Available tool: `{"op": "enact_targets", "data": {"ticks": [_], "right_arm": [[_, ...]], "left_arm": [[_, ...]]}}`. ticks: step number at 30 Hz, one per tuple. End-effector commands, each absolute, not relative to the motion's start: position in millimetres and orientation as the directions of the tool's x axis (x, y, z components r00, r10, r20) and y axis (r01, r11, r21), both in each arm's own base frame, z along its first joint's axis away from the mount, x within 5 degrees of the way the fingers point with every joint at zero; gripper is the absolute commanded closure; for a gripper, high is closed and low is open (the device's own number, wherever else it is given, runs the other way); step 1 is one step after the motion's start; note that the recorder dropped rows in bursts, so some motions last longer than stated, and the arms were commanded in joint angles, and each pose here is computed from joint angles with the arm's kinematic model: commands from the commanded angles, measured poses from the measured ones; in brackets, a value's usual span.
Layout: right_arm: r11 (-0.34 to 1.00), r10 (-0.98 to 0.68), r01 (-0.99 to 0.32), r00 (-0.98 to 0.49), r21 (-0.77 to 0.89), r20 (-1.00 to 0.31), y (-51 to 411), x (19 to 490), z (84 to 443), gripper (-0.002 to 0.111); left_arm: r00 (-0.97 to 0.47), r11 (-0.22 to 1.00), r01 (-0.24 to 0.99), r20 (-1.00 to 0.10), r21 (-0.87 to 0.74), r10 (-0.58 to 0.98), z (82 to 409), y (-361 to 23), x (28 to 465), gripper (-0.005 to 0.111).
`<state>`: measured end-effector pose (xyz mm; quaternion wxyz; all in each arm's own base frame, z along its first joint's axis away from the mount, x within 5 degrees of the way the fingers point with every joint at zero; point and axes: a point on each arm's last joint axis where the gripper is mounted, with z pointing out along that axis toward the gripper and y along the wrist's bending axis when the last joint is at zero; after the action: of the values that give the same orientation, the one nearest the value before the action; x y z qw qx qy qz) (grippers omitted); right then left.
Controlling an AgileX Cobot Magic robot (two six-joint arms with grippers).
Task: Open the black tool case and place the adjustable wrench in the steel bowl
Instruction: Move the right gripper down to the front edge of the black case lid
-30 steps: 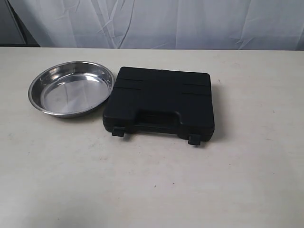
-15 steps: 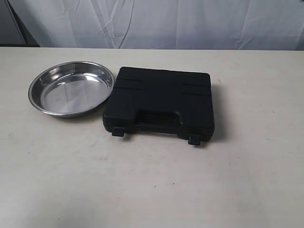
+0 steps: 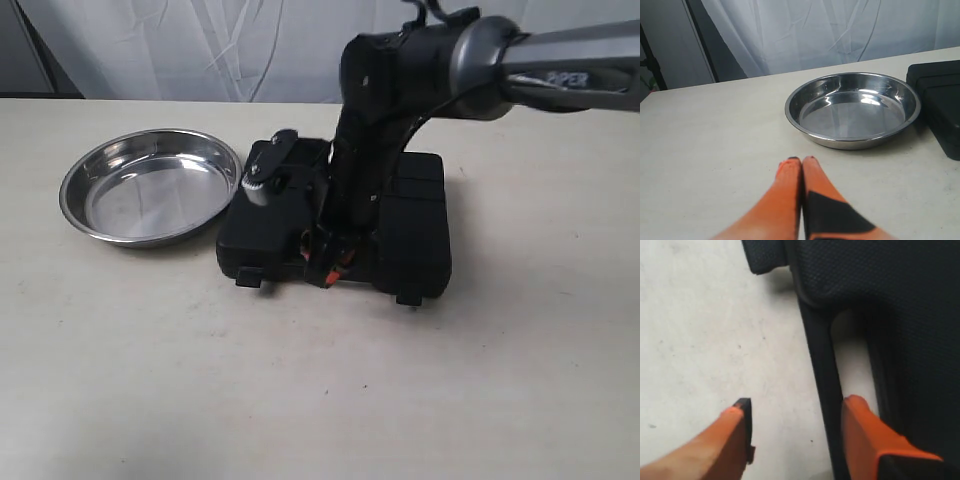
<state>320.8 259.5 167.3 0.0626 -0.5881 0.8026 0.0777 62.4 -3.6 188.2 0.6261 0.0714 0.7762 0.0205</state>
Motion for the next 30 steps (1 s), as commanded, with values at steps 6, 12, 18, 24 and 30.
{"op": "enact_targets", "data": {"ticks": [6, 12, 18, 24, 30], "right_arm": [[0.251, -0.956, -0.967, -0.240, -0.047, -0.166, 265, 330, 148, 0.077], [0.251, -0.956, -0.966, -0.239, -0.053, -0.170, 266, 331, 145, 0.082], [0.253, -0.957, -0.967, -0.244, -0.039, -0.158, 265, 330, 145, 0.108], [0.250, -0.959, -0.968, -0.243, -0.029, -0.147, 263, 326, 156, 0.108], [0.255, -0.949, -0.964, -0.235, -0.071, -0.208, 261, 323, 185, 0.108]], "left_arm": [[-0.191, 0.990, 0.085, -0.973, 0.116, 0.130, 190, -4, 62, 0.106], [-0.191, 0.990, 0.085, -0.973, 0.116, 0.130, 190, -4, 62, 0.106], [-0.191, 0.990, 0.085, -0.973, 0.116, 0.130, 190, -4, 62, 0.106], [-0.191, 0.990, 0.085, -0.973, 0.116, 0.130, 190, -4, 62, 0.106], [-0.191, 0.990, 0.085, -0.973, 0.116, 0.130, 190, -4, 62, 0.106]]}}
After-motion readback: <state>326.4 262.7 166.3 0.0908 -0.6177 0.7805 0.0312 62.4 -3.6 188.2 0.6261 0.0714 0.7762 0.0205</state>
